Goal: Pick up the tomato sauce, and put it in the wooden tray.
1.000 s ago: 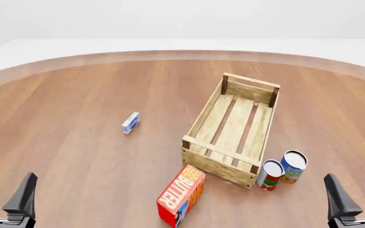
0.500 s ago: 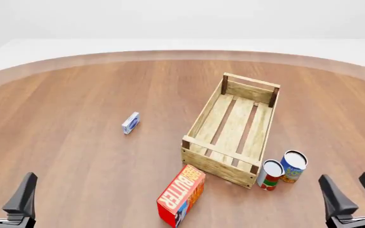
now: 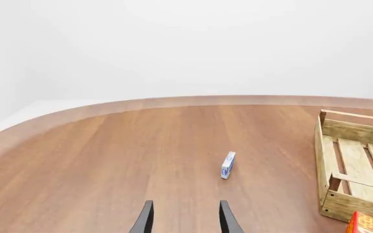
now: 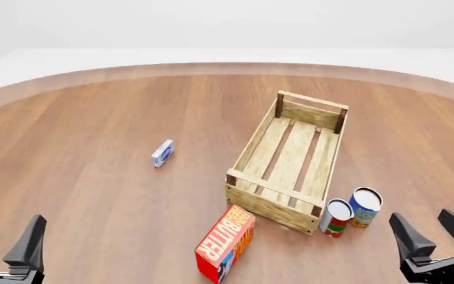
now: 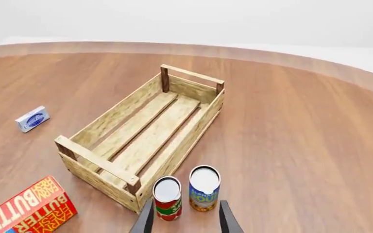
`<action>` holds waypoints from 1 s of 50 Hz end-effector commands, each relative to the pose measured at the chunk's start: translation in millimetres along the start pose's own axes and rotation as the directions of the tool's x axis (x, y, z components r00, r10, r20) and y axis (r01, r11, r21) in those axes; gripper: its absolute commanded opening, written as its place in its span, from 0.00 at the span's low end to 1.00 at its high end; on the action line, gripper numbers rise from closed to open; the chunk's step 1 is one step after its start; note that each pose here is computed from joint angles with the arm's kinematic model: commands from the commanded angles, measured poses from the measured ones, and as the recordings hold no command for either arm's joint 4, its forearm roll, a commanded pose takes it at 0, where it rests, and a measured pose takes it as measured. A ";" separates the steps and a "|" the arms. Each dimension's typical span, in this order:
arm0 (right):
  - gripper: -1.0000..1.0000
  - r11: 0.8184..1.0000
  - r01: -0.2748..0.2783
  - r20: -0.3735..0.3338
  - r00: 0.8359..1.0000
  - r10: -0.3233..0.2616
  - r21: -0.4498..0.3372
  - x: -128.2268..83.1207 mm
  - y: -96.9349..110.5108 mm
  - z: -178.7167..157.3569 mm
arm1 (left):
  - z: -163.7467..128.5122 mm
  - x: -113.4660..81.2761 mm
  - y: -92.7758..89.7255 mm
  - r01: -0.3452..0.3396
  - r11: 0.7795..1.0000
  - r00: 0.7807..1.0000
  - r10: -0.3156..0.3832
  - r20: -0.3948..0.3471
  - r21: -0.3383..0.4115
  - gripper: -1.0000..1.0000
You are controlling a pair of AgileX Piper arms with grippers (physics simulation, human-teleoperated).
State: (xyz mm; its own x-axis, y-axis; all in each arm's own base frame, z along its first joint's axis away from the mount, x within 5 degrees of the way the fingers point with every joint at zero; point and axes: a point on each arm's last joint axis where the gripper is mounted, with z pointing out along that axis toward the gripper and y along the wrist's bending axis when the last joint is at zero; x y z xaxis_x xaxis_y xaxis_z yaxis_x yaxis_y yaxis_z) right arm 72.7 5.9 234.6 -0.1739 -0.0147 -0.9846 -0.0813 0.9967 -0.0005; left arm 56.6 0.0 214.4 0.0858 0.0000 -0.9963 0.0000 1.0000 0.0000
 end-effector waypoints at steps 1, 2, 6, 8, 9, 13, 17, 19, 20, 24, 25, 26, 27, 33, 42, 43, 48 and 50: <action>1.00 1.000 0.016 -0.046 0.999 -0.017 -0.007 -3.5 0.5 6.7 | 0.0 0.0 0.0 0.000 1.000 1.000 0.000 0.000 0.000 1.00; 1.00 1.000 0.020 -0.052 0.998 -0.021 -0.010 -3.6 0.7 7.8 | 0.0 0.0 0.0 0.000 1.000 1.000 0.000 0.000 0.000 1.00; 1.00 0.999 0.033 -0.067 0.997 -0.034 -0.013 -8.1 0.9 10.3 | 0.0 0.0 0.0 0.000 1.000 1.000 0.000 0.000 0.000 1.00; 1.00 0.999 0.036 -0.077 0.996 -0.037 -0.015 -6.3 1.1 12.1 | 0.0 0.0 0.0 0.000 1.000 1.000 0.000 0.000 0.000 1.00; 1.00 0.999 0.036 -0.079 0.996 -0.037 -0.016 -5.7 1.2 12.6 | 0.0 0.0 0.0 0.000 1.000 1.000 0.000 0.000 0.000 1.00; 1.00 0.999 0.036 -0.099 0.994 -0.038 -0.031 -4.2 2.6 17.6 | 0.0 0.0 0.0 0.000 1.000 1.000 0.000 0.000 0.000 1.00; 1.00 0.998 0.043 -0.111 0.993 -0.047 -0.038 -6.3 3.2 20.6 | 0.0 0.0 0.0 0.000 1.000 1.000 0.000 0.000 0.000 1.00; 1.00 0.998 0.045 -0.117 0.992 -0.050 -0.044 -7.0 3.8 21.7 | 0.0 0.0 0.0 0.000 1.000 1.000 0.000 0.000 0.000 1.00; 1.00 0.998 0.049 -0.121 0.991 -0.055 -0.047 -7.0 4.1 22.8 | 0.0 0.0 0.0 0.000 1.000 1.000 0.000 0.000 0.000 1.00; 1.00 0.997 0.053 -0.133 0.989 -0.060 -0.055 -7.1 5.1 26.8 | 0.0 0.0 0.0 0.000 1.000 1.000 0.000 0.000 0.000 1.00; 1.00 0.997 0.053 -0.133 0.989 -0.060 -0.055 -7.1 5.1 26.9 | 0.0 0.0 0.0 0.000 1.000 1.000 0.000 0.000 0.000 1.00; 1.00 0.997 0.053 -0.137 0.989 -0.060 -0.057 -7.1 5.3 28.5 | 0.0 0.0 0.0 0.000 1.000 1.000 0.000 0.000 0.000 1.00; 1.00 0.997 0.053 -0.137 0.989 -0.060 -0.057 -7.1 5.3 28.5 | 0.0 0.0 0.0 0.000 1.000 1.000 0.000 0.000 0.000 1.00; 1.00 0.997 0.051 -0.153 0.986 -0.060 -0.060 -6.5 5.8 33.6 | 0.0 0.0 0.0 0.000 1.000 1.000 0.000 0.000 0.000 1.00; 1.00 0.996 0.052 -0.173 0.983 -0.063 -0.070 -5.4 7.4 41.7 | 0.0 0.0 0.0 0.000 1.000 1.000 0.000 0.000 0.000 1.00; 1.00 0.996 0.051 -0.177 0.982 -0.063 -0.071 -5.0 7.5 42.6 | 0.0 0.0 0.0 0.000 1.000 1.000 0.000 0.000 0.000 1.00; 1.00 0.996 0.049 -0.186 0.981 -0.062 -0.073 -2.8 8.0 46.4 | 0.0 0.0 0.0 0.000 1.000 1.000 0.000 0.000 0.000 1.00; 1.00 0.996 0.047 -0.192 0.980 -0.061 -0.075 -2.1 8.3 47.7 | 0.0 0.0 0.0 0.000 1.000 1.000 0.000 0.000 0.000 1.00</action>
State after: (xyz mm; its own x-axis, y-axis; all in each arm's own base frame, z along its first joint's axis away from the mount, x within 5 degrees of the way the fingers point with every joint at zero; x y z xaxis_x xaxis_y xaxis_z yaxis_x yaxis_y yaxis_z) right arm 112.5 16.2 232.3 -0.3325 -0.0881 -0.9390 -0.1556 0.9871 -0.0375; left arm 56.6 0.0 214.4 0.0858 0.0000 -0.9963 0.0000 1.0000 0.0000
